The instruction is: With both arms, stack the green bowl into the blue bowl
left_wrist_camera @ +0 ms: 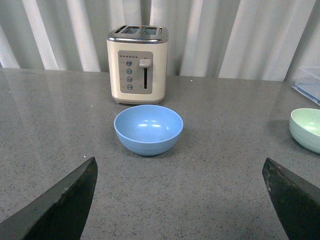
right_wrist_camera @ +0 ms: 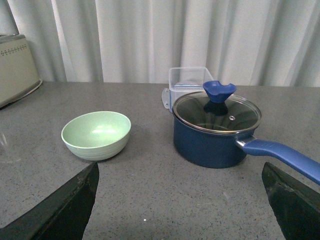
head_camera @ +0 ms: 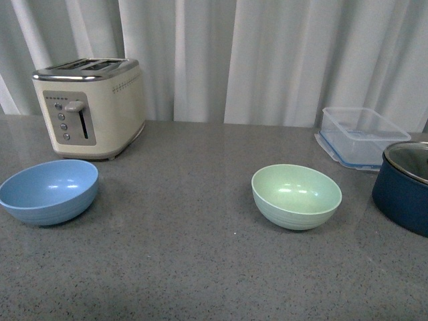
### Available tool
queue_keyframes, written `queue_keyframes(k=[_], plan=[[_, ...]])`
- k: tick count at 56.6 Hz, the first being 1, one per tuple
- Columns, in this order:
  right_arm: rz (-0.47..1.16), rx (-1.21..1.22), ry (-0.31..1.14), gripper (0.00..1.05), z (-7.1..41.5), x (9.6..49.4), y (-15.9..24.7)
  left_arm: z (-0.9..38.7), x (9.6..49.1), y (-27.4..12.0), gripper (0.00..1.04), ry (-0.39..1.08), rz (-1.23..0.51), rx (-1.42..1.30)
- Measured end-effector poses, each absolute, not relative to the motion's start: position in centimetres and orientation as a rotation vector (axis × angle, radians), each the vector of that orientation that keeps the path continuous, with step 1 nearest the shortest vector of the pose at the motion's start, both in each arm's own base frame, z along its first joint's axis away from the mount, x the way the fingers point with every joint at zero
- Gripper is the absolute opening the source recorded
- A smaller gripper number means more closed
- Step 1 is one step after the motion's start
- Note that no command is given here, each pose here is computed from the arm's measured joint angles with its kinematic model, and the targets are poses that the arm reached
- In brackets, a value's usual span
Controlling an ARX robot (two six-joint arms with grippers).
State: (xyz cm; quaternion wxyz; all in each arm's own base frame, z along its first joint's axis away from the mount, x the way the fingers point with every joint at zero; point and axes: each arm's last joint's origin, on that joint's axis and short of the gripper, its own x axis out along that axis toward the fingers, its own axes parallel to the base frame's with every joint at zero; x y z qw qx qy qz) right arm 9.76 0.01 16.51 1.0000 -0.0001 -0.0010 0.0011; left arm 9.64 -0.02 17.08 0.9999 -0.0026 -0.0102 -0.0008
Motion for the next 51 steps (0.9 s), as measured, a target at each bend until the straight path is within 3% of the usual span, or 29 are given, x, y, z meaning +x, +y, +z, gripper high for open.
queue_keyframes(k=[42,51], plan=[[0.002,0.000,-0.002,0.95,16.51,9.76,0.01,17.08,9.64,-0.02,0.98,-0.020,-0.002,-0.005],[0.002,0.000,-0.002,0.95,16.51,9.76,0.01,17.02,10.37,0.41,0.98,0.183,0.191,0.022]])
